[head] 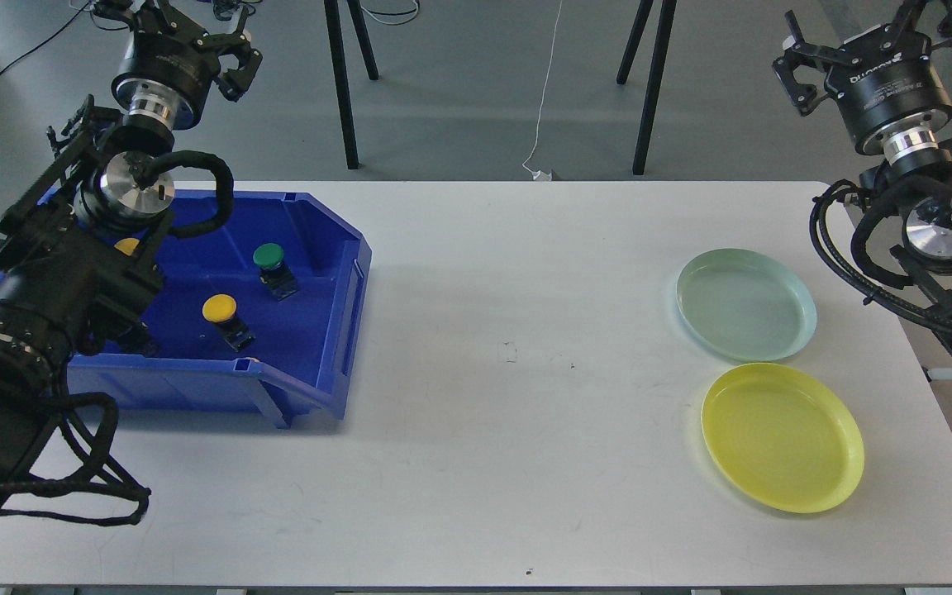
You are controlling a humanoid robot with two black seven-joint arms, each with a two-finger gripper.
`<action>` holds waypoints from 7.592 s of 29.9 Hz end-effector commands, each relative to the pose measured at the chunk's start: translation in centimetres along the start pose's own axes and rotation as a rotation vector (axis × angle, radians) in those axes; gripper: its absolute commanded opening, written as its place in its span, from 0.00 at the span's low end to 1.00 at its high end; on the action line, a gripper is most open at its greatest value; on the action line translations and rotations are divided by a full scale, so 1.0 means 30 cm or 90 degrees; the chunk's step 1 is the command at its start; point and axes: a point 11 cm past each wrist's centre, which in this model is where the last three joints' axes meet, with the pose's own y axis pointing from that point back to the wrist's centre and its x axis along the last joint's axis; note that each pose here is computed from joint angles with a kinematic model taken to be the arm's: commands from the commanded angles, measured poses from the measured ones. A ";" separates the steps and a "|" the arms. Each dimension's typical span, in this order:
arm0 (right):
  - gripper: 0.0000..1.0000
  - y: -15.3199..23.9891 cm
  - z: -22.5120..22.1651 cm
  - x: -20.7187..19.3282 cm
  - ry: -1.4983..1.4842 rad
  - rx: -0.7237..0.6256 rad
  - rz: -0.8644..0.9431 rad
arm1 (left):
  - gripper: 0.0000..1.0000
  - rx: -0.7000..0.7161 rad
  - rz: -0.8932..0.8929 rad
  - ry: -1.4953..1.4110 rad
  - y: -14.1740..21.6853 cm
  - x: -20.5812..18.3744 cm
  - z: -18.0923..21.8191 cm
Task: Pass button and place on color plate
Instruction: 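Move the left gripper over the blue bin toward a green-topped button, then lower the left gripper into the bin and grasp the green-topped button, then lift the green-topped button out of the bin with the left gripper, then pass the green-topped button from the left gripper to the right gripper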
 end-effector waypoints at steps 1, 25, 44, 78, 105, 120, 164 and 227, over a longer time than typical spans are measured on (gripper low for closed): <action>0.99 0.000 -0.001 0.003 0.003 -0.001 0.008 | 1.00 -0.001 -0.002 -0.003 0.000 -0.002 0.004; 0.99 -0.036 -0.056 -0.033 0.025 0.016 0.023 | 0.97 0.101 -0.117 -0.731 0.214 0.011 0.445; 0.99 -0.016 -0.133 0.001 0.048 0.037 0.039 | 0.88 0.494 -0.358 -1.378 0.542 0.310 0.287; 0.99 -0.020 -0.111 0.002 0.051 0.029 0.053 | 0.79 0.786 -0.390 -1.244 0.600 0.491 0.157; 0.99 -0.022 -0.100 0.000 0.048 0.026 0.052 | 0.72 0.853 -0.397 -1.237 0.662 0.561 0.115; 0.99 -0.022 -0.102 0.002 0.049 0.027 0.054 | 0.40 0.855 -0.398 -1.241 0.658 0.561 0.122; 0.96 0.033 0.017 -0.186 0.279 -0.045 -0.138 | 0.29 0.252 -0.416 -0.779 0.254 -0.188 0.277; 0.69 0.146 0.753 -0.401 0.622 -0.129 -0.312 | 0.30 0.324 -0.544 -0.588 0.233 -0.384 -0.276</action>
